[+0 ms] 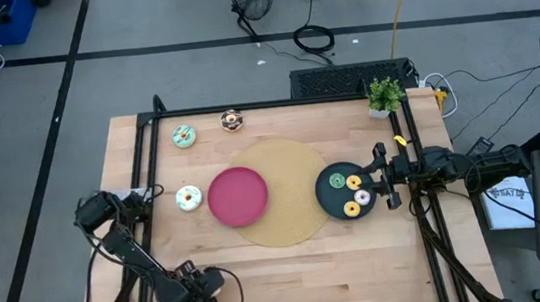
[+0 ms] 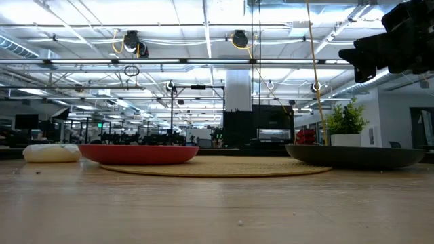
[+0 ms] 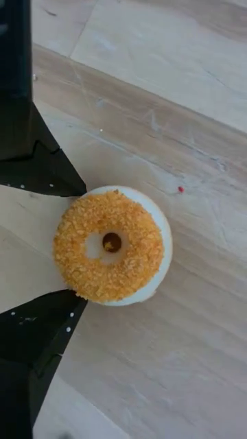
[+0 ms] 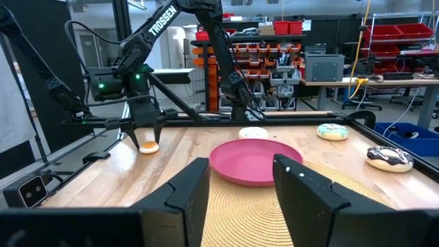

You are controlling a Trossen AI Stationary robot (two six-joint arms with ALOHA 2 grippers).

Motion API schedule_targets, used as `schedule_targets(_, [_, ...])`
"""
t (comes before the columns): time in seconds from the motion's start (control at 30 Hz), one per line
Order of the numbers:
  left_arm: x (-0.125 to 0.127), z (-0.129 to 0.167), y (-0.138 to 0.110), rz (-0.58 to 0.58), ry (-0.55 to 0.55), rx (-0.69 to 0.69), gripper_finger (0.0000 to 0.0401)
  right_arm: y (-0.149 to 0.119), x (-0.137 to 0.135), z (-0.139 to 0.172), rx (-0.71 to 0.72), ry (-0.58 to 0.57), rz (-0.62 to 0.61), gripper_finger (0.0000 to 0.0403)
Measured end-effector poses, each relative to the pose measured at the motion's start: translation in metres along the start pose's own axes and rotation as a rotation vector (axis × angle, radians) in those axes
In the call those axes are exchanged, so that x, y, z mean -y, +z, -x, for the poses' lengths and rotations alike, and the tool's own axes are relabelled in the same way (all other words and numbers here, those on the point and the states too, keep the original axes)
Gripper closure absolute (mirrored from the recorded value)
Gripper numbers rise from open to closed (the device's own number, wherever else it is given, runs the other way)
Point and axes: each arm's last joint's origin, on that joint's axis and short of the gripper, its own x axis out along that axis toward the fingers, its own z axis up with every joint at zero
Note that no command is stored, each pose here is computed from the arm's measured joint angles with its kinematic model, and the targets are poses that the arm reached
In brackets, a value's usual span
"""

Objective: Pick & Place donuts
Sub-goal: Put the small orange donut on the black plate

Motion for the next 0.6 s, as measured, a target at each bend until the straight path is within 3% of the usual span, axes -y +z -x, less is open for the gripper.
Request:
schedule_targets(0.23, [0.000,-0.001,0.008,0.093,-0.007,0.013,0.0165,0.000,0.000,0.000,0.000,0.000,0.000,0.0252])
schedule_targets(0.6, [0.000,-0.001,0.012,0.103,-0.008,0.036,0.0167,0.000,0.000,0.000,0.000,0.000,0.000,0.0253])
